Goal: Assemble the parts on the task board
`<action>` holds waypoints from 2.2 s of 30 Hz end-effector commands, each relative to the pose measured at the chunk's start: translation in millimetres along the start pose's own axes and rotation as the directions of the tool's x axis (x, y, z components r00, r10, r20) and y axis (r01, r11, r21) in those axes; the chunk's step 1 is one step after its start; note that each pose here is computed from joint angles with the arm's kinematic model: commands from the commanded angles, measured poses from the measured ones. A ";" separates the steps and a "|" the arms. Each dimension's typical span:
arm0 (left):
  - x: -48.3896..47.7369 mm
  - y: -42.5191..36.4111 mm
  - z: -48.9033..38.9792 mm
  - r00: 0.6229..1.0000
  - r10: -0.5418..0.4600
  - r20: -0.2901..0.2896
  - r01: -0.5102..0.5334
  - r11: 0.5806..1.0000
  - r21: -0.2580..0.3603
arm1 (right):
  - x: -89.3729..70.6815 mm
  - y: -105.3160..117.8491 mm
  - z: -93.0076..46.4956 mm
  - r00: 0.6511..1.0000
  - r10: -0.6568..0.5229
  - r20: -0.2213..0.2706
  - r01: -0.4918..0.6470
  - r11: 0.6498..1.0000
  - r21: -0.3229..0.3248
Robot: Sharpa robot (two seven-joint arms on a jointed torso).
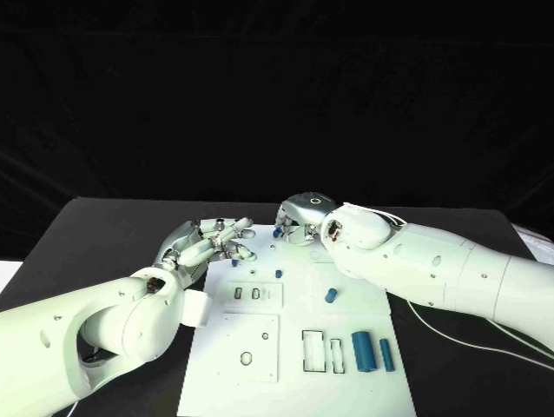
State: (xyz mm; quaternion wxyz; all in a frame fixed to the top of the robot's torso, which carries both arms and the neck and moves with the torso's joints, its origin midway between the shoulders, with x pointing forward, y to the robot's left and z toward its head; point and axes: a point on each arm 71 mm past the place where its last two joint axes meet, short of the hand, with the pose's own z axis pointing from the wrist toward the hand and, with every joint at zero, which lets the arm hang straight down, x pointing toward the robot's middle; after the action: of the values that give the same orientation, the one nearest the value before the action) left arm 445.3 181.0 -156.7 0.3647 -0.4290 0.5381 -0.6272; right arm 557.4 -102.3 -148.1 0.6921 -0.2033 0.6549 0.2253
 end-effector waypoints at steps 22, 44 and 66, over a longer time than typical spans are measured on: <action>-3.5 -0.8 0.5 1.000 -0.012 -0.008 0.012 1.000 0.001 | -14.4 -28.6 -38.9 0.991 0.118 0.061 -0.122 0.990 0.066; -6.1 0.7 0.7 0.999 -0.027 -0.040 0.026 1.000 -0.017 | -18.0 -83.9 -91.1 0.945 0.325 -0.034 -0.294 0.891 0.346; -8.4 1.4 2.1 0.999 -0.023 -0.032 0.023 1.000 -0.017 | -3.9 -77.8 -77.6 0.945 0.310 -0.102 -0.256 0.898 0.359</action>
State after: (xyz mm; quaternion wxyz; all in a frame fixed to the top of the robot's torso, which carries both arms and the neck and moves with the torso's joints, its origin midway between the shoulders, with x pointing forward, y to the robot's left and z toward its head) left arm 450.7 190.1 -160.5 0.3529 -0.4331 0.5440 -0.6261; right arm 539.0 -210.8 -147.4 0.6321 0.0034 0.7490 0.1989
